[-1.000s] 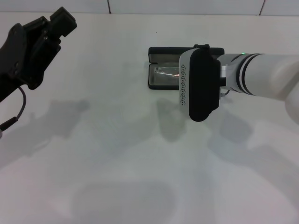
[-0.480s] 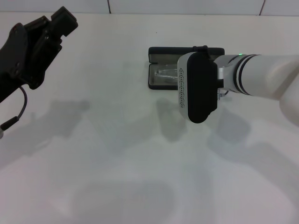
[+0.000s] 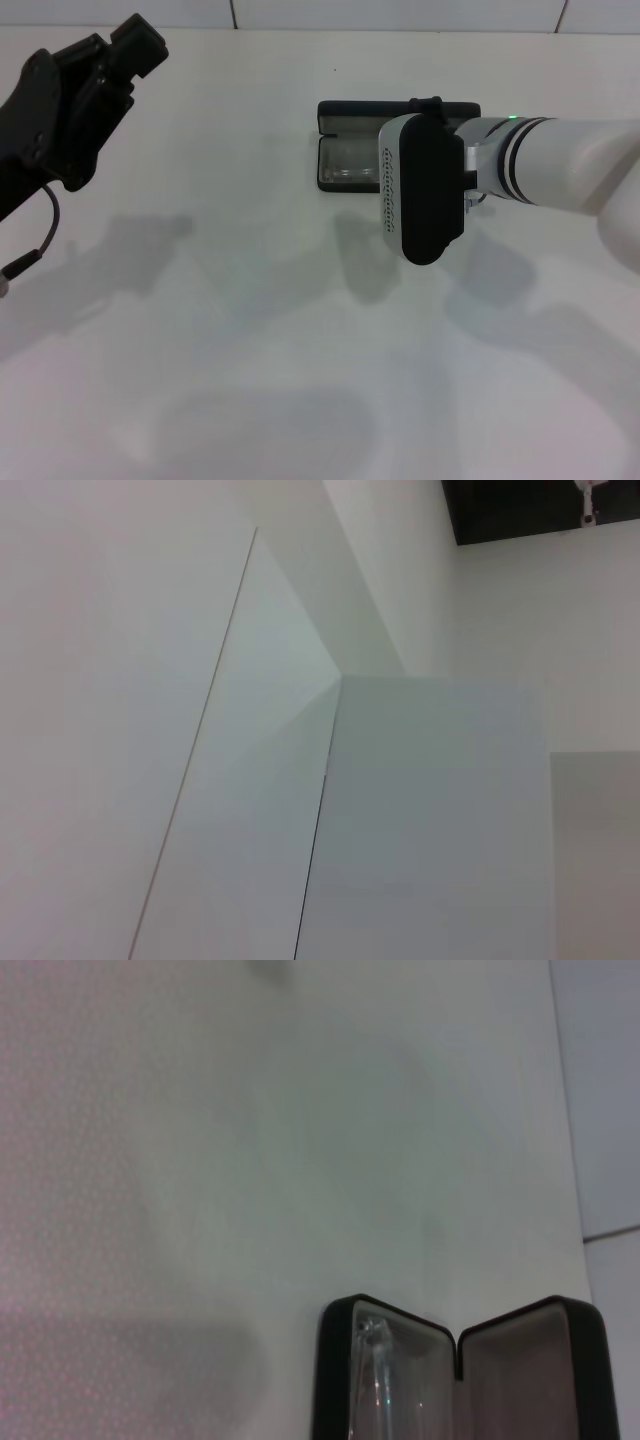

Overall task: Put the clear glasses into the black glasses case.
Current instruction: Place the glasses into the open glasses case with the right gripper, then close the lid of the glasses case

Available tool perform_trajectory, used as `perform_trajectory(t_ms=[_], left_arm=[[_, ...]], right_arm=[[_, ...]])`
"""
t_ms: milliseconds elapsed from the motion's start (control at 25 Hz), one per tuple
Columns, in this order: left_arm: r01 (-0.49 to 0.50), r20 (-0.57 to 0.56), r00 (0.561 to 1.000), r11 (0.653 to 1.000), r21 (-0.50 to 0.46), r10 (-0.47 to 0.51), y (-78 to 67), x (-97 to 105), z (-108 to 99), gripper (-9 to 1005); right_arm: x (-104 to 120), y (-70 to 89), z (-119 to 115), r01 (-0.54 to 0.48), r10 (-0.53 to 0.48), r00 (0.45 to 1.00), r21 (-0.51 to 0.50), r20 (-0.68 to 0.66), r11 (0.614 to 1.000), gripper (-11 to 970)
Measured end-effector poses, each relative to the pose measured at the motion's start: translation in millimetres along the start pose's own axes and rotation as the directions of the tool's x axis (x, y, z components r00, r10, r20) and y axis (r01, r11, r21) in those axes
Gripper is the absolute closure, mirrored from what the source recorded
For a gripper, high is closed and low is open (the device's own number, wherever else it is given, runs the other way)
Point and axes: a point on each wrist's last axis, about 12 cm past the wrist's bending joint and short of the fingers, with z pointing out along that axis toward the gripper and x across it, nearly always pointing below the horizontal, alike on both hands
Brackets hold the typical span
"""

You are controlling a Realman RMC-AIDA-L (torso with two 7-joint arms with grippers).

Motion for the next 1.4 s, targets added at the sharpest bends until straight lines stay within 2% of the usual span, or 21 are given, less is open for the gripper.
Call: perform_trajectory(t_ms=[480, 720, 840, 960, 1120, 1280, 1400], left_arm=[[-0.001, 0.0, 1.0, 1.0, 0.0, 0.001, 0.4, -0.5, 0.1, 931], [-0.004, -0.002, 1.0, 1.0, 0.002, 0.004, 1.2, -1.6, 0.0, 931], [-0.011, -0.004, 1.0, 1.0, 0.011, 0.012, 2.7, -3.4, 1.9, 931], [-0.026, -0.01, 1.0, 0.999, 0.023, 0.026, 5.3, -7.7, 3.0, 931], [-0.043, -0.026, 0.999, 0.998, 0.037, 0.044, 12.3, -15.0, 6.7, 930], [-0.052, -0.09, 0.994, 0.998, 0.023, 0.054, 28.0, -18.5, 18.0, 930], [-0.055, -0.176, 0.983, 0.998, 0.012, 0.056, 44.4, -16.9, 37.4, 930]], right_arm=[[-7.0, 5.5, -3.7, 0.005, -0.005, 1.0, 0.002, 0.03, 1.0, 840], [-13.3, 11.4, -19.3, -0.058, 0.056, 0.995, 0.024, 0.082, 0.998, 841], [-17.1, 12.5, -35.1, -0.151, 0.145, 0.98, 0.04, 0.134, 0.988, 841], [-18.0, 10.5, -52.7, -0.278, 0.266, 0.945, 0.039, 0.189, 0.96, 840], [-11.8, 7.6, -78.9, -0.452, 0.433, 0.865, 0.019, 0.254, 0.892, 838], [-7.3, 7.0, -106.6, -0.567, 0.561, 0.783, -0.064, 0.27, 0.821, 839], [3.4, 8.5, -127.4, -0.64, 0.647, 0.72, -0.117, 0.251, 0.759, 839]])
